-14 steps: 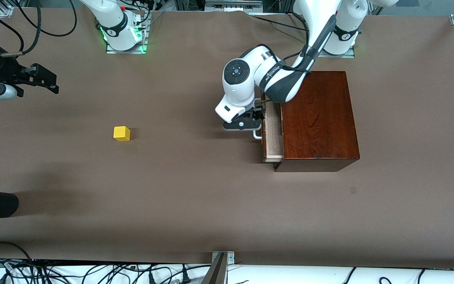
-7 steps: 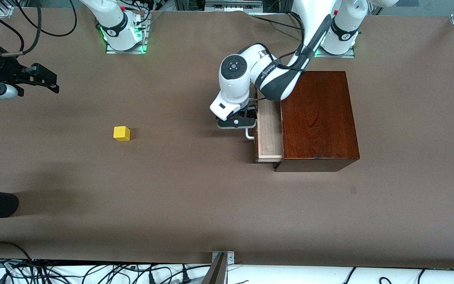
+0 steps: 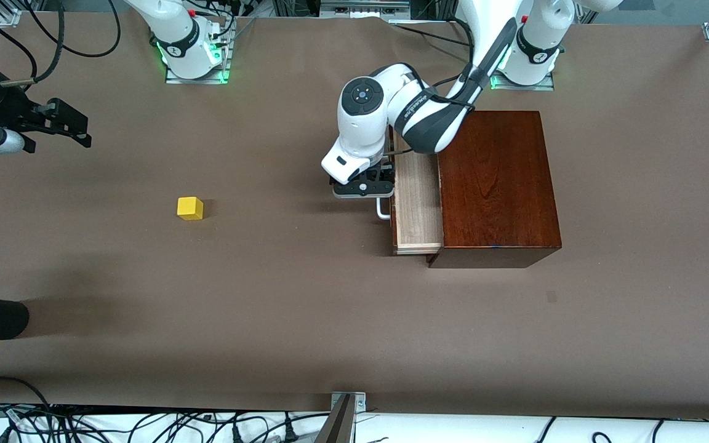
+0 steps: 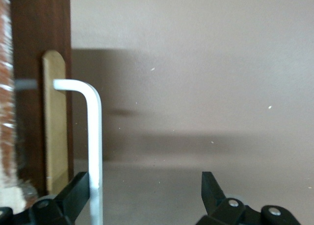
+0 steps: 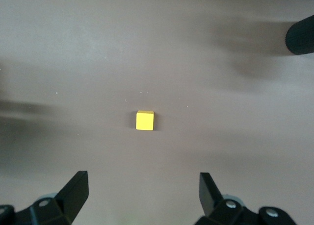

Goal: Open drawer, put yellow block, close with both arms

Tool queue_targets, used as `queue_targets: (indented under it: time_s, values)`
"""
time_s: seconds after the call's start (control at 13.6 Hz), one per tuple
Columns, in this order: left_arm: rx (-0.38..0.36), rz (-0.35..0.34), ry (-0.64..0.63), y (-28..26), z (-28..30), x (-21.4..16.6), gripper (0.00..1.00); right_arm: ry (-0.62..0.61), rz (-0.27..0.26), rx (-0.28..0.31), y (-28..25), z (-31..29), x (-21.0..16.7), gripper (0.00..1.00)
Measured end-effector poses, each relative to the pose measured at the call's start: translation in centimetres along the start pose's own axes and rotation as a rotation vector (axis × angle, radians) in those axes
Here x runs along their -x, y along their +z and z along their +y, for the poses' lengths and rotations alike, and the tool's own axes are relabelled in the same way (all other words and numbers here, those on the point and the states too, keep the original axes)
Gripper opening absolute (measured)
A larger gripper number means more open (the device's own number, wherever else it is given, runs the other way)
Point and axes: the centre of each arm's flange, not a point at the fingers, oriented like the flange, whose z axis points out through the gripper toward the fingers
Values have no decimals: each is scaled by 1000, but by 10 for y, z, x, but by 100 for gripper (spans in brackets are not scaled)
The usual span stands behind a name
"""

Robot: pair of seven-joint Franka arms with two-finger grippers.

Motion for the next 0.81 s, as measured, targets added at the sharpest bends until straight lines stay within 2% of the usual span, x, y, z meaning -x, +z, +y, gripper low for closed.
queue_targets:
  time_s: [0.22,0.44,0.66,0.81]
  values:
    - [-23,-1,-40,-60,-23,-16,100,-16,6,-7,9,-9,-9,100]
    - [-69,-20,-77,-132,-71,-27,100,-18,-6,-8,17,-10,-15,100]
    - [-124,-71,-48,-189,-143,-47,100,-17,-19,-9,37,-9,-28,100]
    - [-144,-119,-12,-218,-203,-73,100,-14,-42,-10,60,-7,-40,100]
